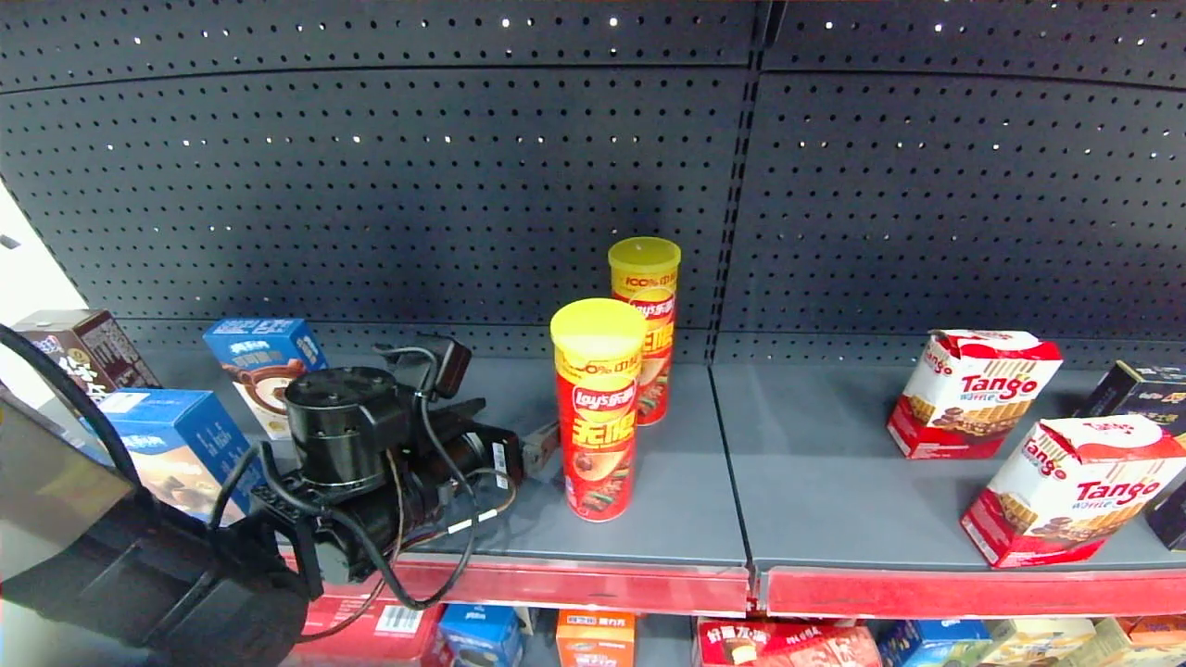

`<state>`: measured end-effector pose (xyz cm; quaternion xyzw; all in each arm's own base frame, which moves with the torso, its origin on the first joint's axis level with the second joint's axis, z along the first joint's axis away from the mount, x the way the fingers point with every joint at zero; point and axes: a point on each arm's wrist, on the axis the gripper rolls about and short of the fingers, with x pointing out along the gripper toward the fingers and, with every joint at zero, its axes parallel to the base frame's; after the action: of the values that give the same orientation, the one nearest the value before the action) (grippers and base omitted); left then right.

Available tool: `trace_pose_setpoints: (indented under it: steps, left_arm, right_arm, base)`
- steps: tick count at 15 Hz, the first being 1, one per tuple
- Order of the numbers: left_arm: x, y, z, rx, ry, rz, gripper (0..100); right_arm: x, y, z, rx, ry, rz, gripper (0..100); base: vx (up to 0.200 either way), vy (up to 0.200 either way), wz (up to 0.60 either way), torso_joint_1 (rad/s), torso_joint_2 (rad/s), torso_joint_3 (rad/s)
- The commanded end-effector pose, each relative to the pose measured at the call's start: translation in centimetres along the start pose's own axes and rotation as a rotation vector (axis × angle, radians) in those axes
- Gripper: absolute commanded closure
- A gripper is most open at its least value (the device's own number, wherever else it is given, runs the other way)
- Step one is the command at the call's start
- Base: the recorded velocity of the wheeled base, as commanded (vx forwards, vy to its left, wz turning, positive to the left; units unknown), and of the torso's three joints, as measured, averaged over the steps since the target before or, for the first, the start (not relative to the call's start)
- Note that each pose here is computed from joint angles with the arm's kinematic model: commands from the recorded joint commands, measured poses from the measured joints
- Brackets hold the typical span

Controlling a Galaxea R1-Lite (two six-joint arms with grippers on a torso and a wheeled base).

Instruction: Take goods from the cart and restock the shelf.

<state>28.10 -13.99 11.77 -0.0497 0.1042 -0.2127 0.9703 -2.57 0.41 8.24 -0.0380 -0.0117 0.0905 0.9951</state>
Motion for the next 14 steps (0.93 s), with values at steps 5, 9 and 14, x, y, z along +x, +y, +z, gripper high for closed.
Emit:
trace_pose_setpoints:
  steps: [5, 9, 14]
  left_arm:
    - [1.5, -0.2, -0.2, 0.001, 0.000, -0.015, 0]
    - [2.0, -0.5, -0.1, 0.002, -0.008, -0.026, 0]
    - [2.2, -1.0, -0.2, 0.005, -0.006, -0.051, 0]
  right_arm:
    - [0.0, 0.0, 0.0, -0.013, -0.001, 0.007, 0]
    - [0.0, 0.0, 0.0, -0.014, -0.001, 0.007, 0]
    - [0.0, 0.0, 0.0, -0.020, -0.001, 0.008, 0]
  base:
    - [0.000, 0.000, 0.00, 0.000, 0.00, 0.000]
    - [0.000, 0.000, 0.00, 0.000, 0.00, 0.000]
    - [0.000, 0.000, 0.00, 0.000, 0.00, 0.000]
